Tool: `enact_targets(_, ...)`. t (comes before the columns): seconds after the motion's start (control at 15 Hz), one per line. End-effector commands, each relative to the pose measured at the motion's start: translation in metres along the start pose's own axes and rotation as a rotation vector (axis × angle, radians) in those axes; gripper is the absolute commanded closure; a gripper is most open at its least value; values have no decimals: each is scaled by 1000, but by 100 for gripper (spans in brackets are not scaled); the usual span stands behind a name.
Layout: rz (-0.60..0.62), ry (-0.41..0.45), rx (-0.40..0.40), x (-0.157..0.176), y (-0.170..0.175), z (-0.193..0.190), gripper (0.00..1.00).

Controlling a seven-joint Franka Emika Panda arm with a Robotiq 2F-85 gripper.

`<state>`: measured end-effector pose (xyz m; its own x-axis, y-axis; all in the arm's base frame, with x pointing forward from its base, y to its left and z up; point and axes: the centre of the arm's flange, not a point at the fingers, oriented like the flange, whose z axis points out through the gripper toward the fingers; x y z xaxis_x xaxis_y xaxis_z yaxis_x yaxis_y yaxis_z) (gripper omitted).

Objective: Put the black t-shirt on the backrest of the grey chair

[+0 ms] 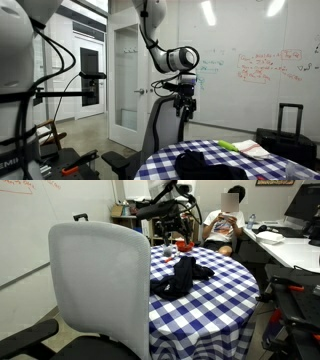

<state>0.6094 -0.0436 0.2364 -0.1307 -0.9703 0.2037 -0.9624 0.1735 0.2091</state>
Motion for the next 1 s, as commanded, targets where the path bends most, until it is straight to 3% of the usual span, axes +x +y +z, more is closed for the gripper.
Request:
enact_targets(0.0, 22, 47, -12, -29, -39, 20, 0)
enact_targets(0.47, 42, 76, -65, -28, -67, 60, 0)
enact_targets(0.93, 24, 77, -125, -43, -125, 80, 0)
